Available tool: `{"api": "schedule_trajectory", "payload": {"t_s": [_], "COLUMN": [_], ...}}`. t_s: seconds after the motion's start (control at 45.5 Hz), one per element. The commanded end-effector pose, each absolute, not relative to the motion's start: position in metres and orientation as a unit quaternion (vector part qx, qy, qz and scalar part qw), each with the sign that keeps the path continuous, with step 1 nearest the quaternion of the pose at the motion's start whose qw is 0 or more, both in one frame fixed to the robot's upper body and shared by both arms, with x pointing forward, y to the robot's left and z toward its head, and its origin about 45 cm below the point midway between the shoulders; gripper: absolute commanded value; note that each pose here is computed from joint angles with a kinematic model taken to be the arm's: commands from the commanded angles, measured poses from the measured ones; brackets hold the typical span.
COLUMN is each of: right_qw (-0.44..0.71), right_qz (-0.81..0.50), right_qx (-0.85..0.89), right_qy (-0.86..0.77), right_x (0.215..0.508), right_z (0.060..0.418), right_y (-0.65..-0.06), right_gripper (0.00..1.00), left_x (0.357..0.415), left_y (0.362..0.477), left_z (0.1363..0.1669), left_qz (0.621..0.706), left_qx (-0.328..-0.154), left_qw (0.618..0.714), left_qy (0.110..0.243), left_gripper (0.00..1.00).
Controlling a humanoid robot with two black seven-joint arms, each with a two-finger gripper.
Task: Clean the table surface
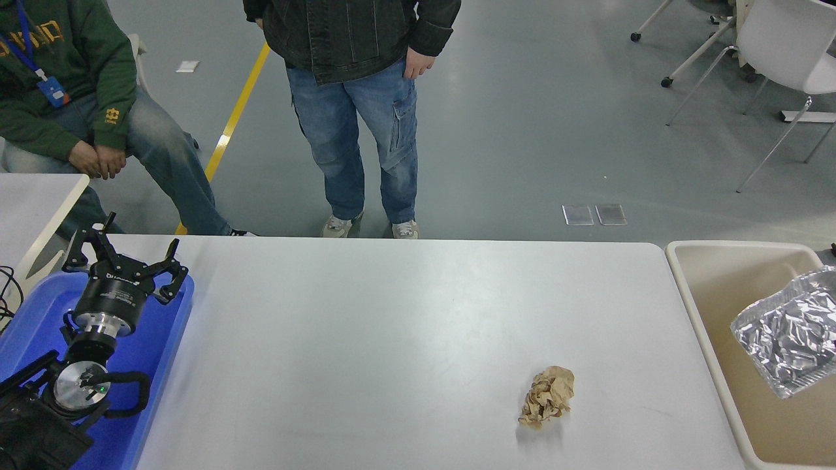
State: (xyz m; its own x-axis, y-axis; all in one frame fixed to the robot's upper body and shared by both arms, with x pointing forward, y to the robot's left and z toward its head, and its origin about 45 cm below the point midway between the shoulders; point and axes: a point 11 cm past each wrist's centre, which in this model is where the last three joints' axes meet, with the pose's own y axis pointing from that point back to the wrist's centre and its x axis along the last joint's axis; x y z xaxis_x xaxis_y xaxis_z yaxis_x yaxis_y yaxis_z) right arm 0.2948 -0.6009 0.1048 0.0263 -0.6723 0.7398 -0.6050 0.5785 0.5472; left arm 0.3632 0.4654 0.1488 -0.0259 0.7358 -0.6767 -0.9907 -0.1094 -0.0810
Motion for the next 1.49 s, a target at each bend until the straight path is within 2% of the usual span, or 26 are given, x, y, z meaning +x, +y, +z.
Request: {"api": "schedule_trajectory", "payload": {"t_s": [0.0,0.33,1.099,1.253,1.297,1.473], "right_qw": [0.556,0.549,0.550,0.555,0.558,0.561], "right_qz": [0.014,0.029,0.030,0.035,0.037,0.039], "right_qx": [0.404,0.396,0.385,0.384,0.384,0.386], "right_qy": [-0.726,-0.736,-0.741,-0.737,-0.735,-0.732], "right_x": [0.306,0.315,0.311,0.311,0.311,0.311], "right_z": [0.105,0.105,0.102,0.103,0.104,0.103], "right_y": [-0.591,-0.580,-0.580,-0.582,-0.582,-0.581], "right_gripper": [0.00,0.00,0.00,0.69,0.98,1.00], "left_x": [0.3632,0.3632,0.3632,0.3632,0.3632,0.3633], "left_y": [0.465,0.465,0.465,0.465,0.465,0.465], "left_z": [0.1487,0.1488,0.1488,0.1488,0.1488,0.1490], "left_qz": [0.6831,0.6833,0.6833,0.6833,0.6833,0.6827], "left_qx": [-0.296,-0.297,-0.297,-0.297,-0.297,-0.297], "left_qw": [0.6319,0.6317,0.6317,0.6317,0.6317,0.6321], "left_qy": [0.215,0.215,0.215,0.215,0.215,0.215], "left_gripper": [1.00,1.00,1.00,1.00,1.00,1.00]}}
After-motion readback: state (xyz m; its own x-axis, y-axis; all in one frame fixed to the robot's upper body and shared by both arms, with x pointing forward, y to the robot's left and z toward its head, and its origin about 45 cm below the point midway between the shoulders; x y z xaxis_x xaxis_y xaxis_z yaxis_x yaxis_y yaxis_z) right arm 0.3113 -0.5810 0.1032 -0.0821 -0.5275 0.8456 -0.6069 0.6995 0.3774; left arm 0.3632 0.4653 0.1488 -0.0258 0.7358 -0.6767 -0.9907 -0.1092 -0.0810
